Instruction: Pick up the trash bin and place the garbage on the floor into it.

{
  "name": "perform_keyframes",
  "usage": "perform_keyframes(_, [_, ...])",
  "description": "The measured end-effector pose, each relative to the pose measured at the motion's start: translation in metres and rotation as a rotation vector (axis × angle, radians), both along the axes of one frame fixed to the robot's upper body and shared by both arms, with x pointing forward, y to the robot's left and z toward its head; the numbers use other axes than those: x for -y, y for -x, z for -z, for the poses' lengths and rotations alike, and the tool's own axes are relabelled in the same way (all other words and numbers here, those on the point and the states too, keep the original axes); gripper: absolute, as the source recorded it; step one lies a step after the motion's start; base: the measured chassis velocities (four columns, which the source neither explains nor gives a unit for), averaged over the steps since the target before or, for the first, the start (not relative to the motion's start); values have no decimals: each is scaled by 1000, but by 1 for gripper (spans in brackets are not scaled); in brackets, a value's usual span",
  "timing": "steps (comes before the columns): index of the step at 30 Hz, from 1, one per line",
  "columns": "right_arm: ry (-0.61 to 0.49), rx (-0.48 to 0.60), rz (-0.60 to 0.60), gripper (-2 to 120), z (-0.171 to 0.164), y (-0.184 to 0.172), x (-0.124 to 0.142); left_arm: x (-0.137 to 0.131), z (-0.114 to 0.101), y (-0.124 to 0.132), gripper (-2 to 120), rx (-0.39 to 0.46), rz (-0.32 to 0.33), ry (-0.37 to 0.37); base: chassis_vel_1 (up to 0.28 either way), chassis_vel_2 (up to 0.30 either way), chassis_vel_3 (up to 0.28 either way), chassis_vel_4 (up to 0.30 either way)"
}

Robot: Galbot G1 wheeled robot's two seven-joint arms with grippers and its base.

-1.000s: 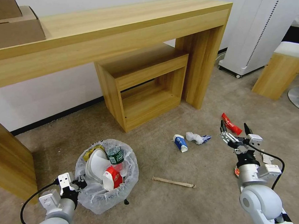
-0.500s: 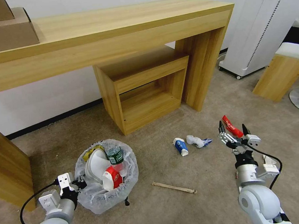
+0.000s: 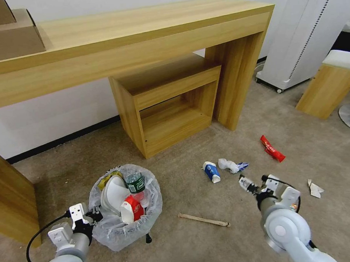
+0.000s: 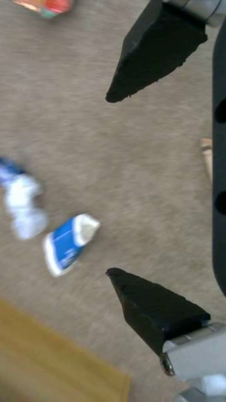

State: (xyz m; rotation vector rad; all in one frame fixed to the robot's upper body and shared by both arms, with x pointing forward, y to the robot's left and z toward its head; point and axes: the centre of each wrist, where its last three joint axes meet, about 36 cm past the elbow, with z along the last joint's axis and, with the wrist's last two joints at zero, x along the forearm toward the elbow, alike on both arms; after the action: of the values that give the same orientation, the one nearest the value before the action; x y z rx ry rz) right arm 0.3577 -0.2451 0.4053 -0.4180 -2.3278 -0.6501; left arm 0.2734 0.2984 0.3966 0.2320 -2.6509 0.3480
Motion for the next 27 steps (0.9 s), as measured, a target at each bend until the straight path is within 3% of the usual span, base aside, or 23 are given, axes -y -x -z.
perform_keyframes(9, [-113,-125,18,100,24,-25,-30,3,9,-5,1,-11,-12,8,0,0,0,0])
perform_keyframes(19, [-120,-151,-8,100,34,-31,-45,4,11,-5,1,-12,-20,13,0,0,0,0])
perform_keyframes(23, [-10,-121,-109,100,42,-24,-31,2,10,-6,1,-11,-29,10,0,0,0,0])
perform_keyframes(25, [116,-61,-243,100,49,-14,-14,3,10,-6,1,-9,-34,14,0,0,0,0])
perform_keyframes(27, [159,-40,-304,100,53,-9,-7,3,10,-6,1,-8,-36,15,0,0,0,0])
